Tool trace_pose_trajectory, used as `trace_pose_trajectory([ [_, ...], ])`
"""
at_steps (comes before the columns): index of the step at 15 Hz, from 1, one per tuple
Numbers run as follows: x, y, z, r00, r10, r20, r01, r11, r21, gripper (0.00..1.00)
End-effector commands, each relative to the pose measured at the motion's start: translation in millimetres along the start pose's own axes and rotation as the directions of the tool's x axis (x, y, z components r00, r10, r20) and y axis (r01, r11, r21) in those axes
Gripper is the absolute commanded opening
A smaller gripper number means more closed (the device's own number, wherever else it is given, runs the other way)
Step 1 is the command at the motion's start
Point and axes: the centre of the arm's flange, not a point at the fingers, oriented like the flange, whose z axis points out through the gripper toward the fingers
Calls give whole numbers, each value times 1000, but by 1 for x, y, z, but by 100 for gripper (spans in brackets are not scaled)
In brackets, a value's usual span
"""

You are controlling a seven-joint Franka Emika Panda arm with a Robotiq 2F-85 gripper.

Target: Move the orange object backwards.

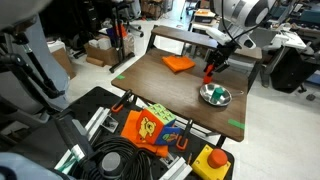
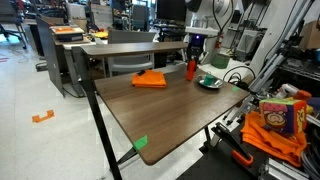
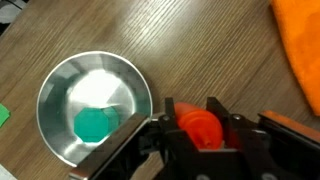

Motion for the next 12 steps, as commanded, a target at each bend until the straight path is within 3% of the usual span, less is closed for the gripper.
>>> trace_pose_trajectory([
  [1,28,-33,-21,1000,20,20,-21,999,40,12],
  [4,28,-43,-28,1000,22,15,-22,999,48,12],
  [6,32,-46,-26,999,34,24,-34,999,39,24],
  [7,35,-45,-22,999,43,33,-44,998,34,12],
  [12,46,-40,5,995,79,58,-79,997,-9,12],
])
